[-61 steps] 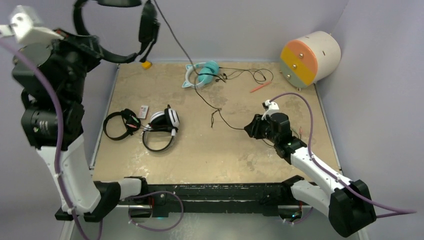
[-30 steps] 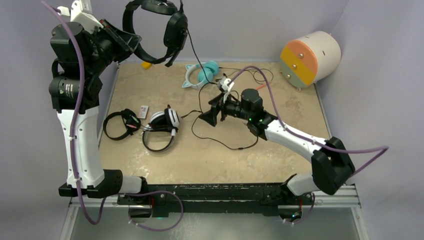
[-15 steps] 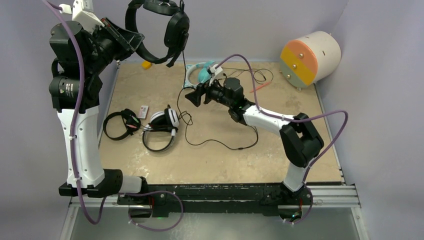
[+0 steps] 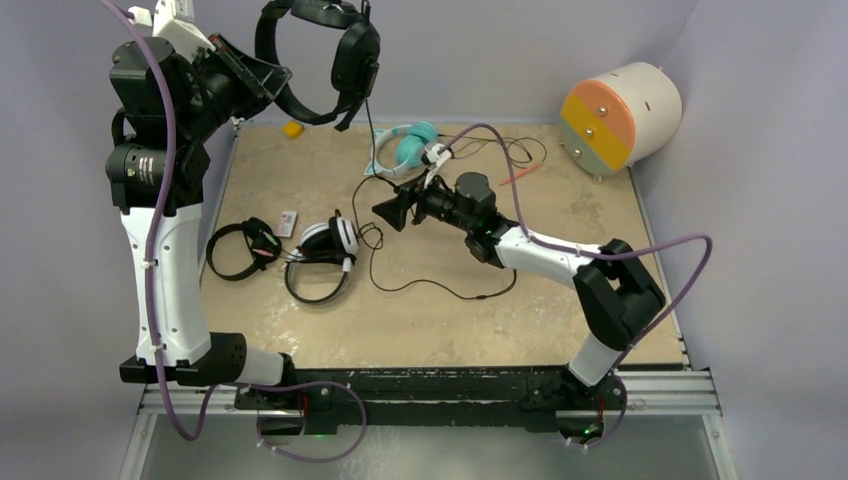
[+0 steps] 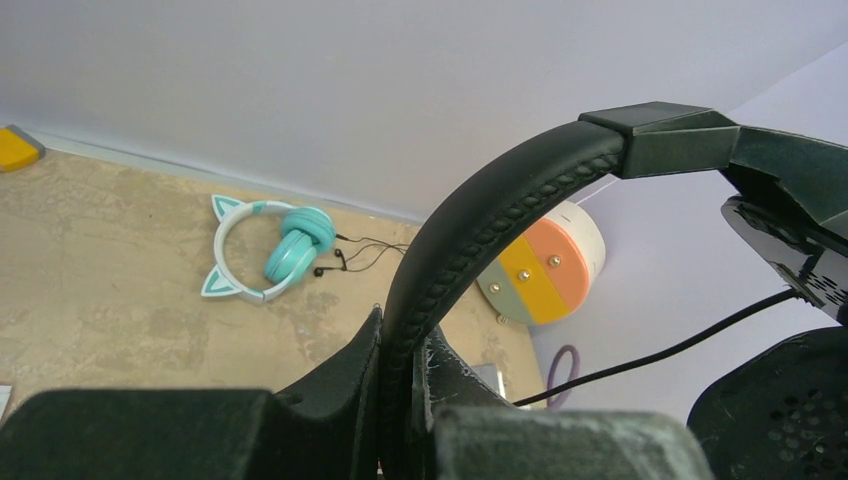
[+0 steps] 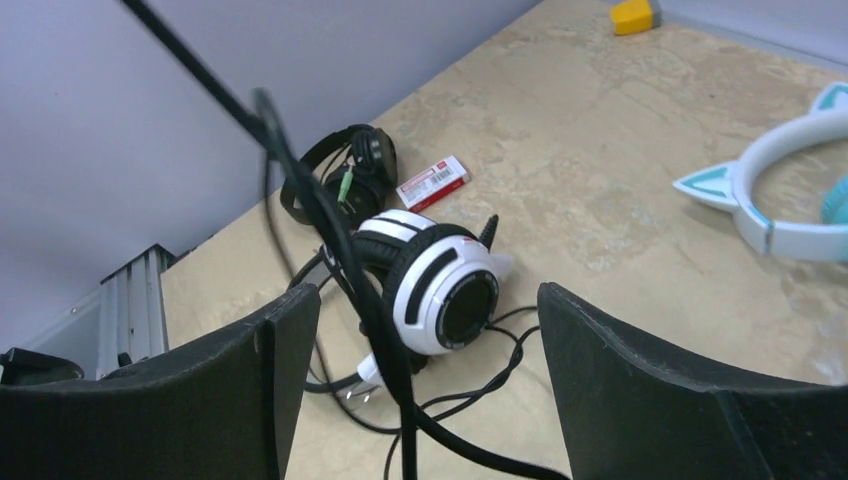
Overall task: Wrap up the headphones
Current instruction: Straighten the headphones cable from the headphones.
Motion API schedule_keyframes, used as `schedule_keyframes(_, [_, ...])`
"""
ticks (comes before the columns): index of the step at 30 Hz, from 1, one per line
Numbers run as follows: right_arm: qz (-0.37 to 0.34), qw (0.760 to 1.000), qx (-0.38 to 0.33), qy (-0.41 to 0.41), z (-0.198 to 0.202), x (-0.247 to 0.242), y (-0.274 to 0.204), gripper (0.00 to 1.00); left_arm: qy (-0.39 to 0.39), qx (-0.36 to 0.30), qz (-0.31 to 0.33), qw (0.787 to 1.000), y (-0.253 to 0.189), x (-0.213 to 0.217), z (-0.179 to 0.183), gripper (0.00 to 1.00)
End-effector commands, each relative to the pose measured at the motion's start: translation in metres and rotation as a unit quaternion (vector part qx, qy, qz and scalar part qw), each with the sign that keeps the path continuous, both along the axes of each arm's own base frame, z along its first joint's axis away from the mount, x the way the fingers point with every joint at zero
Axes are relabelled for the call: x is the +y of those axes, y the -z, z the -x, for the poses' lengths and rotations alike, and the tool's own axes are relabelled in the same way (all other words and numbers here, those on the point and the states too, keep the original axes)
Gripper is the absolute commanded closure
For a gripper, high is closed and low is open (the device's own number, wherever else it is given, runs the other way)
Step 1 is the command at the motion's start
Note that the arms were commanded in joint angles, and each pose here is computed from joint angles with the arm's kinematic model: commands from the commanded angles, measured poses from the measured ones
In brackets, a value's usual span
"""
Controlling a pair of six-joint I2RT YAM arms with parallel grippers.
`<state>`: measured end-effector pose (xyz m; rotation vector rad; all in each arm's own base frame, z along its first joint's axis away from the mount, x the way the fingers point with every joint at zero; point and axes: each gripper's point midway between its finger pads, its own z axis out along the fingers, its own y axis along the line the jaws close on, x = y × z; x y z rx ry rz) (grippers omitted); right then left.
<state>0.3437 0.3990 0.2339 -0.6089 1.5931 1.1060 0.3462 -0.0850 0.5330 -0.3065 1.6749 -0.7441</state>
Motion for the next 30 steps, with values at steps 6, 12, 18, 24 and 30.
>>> schedule_keyframes(6, [0.018, 0.991, -0.026, 0.127, 0.004, -0.063, -0.026, 0.15, -0.01, -0.042, 0.007, 0.999, -0.022, 0.004, 0.003, 1.0])
schedule_keyframes(12, [0.03, 0.983, -0.014, 0.182, 0.014, -0.097, -0.037, 0.11, -0.013, -0.045, 0.006, 0.999, -0.022, 0.005, 0.004, 1.0])
schedule_keyframes(18, [0.04, 0.974, 0.016, 0.223, 0.022, -0.119, -0.04, 0.12, -0.011, -0.046, 0.006, 0.999, -0.021, 0.004, 0.004, 1.0])
schedule_keyframes(24, [0.058, 0.98, 0.016, 0.191, 0.046, -0.088, -0.043, 0.22, -0.012, -0.042, 0.006, 0.999, -0.018, 0.004, 0.001, 1.0])
schedule_keyframes(30, [0.043, 0.989, -0.006, 0.14, 0.069, -0.029, -0.043, 0.23, -0.012, -0.039, 0.008, 0.999, -0.016, 0.004, -0.001, 1.0])
